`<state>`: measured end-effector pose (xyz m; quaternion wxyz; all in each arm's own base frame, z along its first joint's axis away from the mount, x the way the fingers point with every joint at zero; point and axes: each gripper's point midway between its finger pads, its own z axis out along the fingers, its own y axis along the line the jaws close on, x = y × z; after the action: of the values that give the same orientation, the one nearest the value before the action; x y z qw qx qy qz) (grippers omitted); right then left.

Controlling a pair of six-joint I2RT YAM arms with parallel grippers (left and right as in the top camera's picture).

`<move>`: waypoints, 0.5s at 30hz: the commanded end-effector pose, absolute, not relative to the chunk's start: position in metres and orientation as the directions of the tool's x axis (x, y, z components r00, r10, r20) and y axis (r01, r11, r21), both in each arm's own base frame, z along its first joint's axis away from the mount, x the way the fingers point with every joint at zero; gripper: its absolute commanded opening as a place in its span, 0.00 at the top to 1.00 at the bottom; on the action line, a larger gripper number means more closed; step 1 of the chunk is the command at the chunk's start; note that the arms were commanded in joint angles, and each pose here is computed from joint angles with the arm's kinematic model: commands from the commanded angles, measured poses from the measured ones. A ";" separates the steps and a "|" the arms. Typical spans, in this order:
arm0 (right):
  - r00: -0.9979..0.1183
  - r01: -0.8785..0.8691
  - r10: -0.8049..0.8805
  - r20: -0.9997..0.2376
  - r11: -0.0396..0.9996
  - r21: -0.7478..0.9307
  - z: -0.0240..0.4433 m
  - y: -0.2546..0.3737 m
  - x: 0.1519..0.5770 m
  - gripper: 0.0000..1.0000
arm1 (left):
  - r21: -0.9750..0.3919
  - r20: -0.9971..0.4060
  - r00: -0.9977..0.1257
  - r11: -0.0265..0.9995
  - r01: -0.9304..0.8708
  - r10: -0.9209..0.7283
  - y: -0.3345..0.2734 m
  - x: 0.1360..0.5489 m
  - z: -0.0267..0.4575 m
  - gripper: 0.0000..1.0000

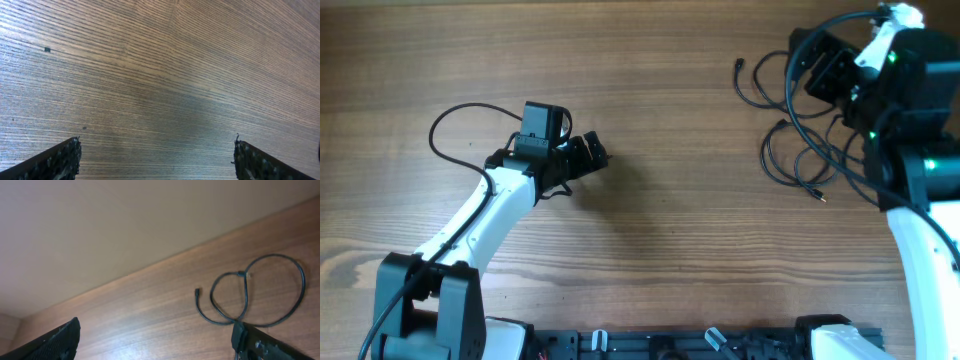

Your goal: Untangle cables

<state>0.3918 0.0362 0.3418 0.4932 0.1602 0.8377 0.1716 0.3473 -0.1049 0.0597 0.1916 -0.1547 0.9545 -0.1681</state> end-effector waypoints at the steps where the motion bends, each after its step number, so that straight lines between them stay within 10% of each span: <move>1: -0.513 0.116 0.424 -0.746 0.896 0.429 0.318 0.038 0.407 0.00 | -0.366 -0.318 -0.878 0.901 -0.233 -0.357 -0.102 0.348 0.057 0.00; 15: -0.727 0.246 0.412 -0.549 0.903 0.352 0.182 0.041 0.453 0.00 | -0.366 -0.318 -0.878 0.901 -0.233 -0.357 -0.102 0.348 0.057 0.00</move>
<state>0.4462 0.0394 0.2063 0.3484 0.1819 0.9096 0.1345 0.3473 -0.1049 0.0597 0.1916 -0.1547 0.9545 -0.1681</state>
